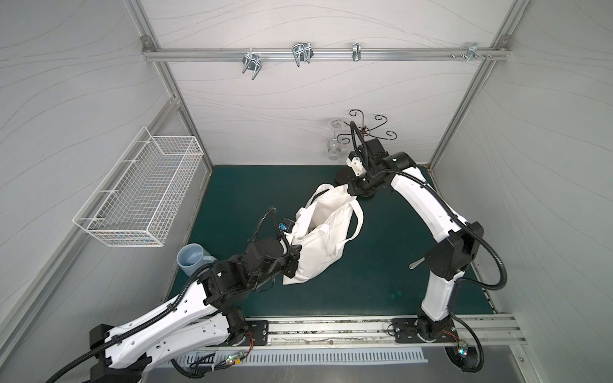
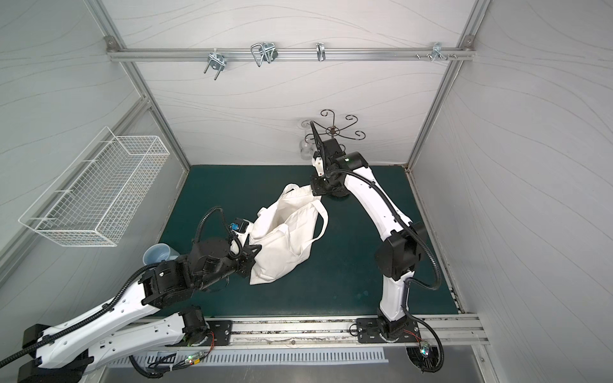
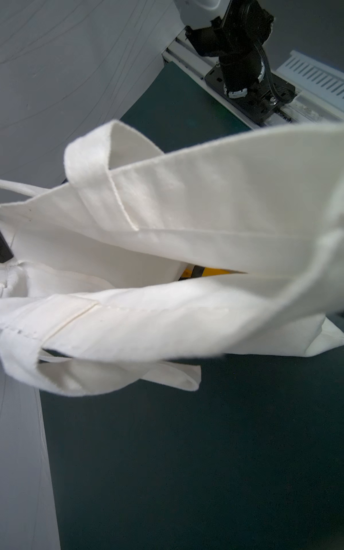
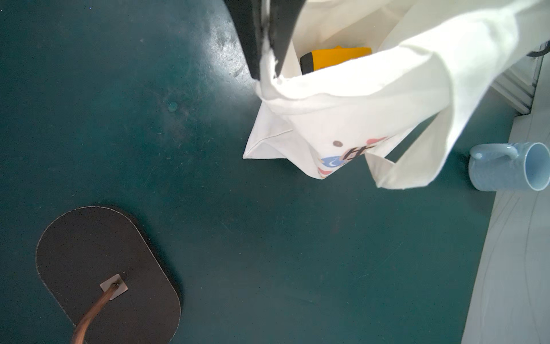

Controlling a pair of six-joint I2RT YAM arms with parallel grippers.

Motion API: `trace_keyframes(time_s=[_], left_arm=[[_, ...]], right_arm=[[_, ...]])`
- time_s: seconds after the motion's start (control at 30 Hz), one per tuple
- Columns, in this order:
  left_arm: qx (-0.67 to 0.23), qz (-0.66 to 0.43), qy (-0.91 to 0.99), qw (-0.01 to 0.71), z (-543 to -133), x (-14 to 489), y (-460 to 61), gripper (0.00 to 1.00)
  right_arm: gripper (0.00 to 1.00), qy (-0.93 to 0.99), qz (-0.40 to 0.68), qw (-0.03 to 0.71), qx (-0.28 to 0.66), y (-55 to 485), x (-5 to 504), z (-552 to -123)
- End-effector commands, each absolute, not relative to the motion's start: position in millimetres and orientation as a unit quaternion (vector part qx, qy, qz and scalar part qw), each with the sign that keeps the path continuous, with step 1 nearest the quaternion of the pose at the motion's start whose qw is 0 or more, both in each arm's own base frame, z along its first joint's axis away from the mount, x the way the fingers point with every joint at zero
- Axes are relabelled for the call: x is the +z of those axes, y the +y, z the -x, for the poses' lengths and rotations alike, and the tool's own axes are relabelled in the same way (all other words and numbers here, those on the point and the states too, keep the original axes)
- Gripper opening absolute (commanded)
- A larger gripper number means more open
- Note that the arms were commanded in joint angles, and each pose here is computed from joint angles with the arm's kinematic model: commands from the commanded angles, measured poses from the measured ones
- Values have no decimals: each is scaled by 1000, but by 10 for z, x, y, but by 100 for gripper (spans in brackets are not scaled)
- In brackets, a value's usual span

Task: Place the art knife into the pouch
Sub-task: Adjust the pouch at the center of the board.

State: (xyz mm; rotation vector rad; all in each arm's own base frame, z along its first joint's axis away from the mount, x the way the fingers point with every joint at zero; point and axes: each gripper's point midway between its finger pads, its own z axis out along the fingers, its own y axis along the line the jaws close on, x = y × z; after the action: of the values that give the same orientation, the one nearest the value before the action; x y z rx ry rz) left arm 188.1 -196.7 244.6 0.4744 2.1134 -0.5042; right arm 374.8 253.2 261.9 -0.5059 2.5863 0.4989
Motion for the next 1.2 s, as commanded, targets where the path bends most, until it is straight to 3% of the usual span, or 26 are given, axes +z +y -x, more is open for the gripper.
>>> trace_keyframes(time_s=[0.0,0.27,0.5,0.7,0.97,1.17], left_arm=[[-164,-161,841,490,-1993,2798,-1756,0],[-94,-91,845,519,-2407,3092,-1462,0],[-79,45,838,539,-3127,3240,-945,0],[-83,60,823,559,-3596,3114,-1034,0],[-171,26,812,557,-3495,2997,-1307,0],[-232,-54,803,546,-3223,3151,-1546,0]], right_arm=[[0,926,179,282,175,2318,3090,-3568],[0,916,176,321,162,2061,3453,-3131],[0,907,201,341,145,1991,3642,-2661],[0,899,238,329,163,2199,3512,-2398],[0,866,278,339,242,2574,3460,-2454],[35,828,273,369,322,2580,3781,-2612]])
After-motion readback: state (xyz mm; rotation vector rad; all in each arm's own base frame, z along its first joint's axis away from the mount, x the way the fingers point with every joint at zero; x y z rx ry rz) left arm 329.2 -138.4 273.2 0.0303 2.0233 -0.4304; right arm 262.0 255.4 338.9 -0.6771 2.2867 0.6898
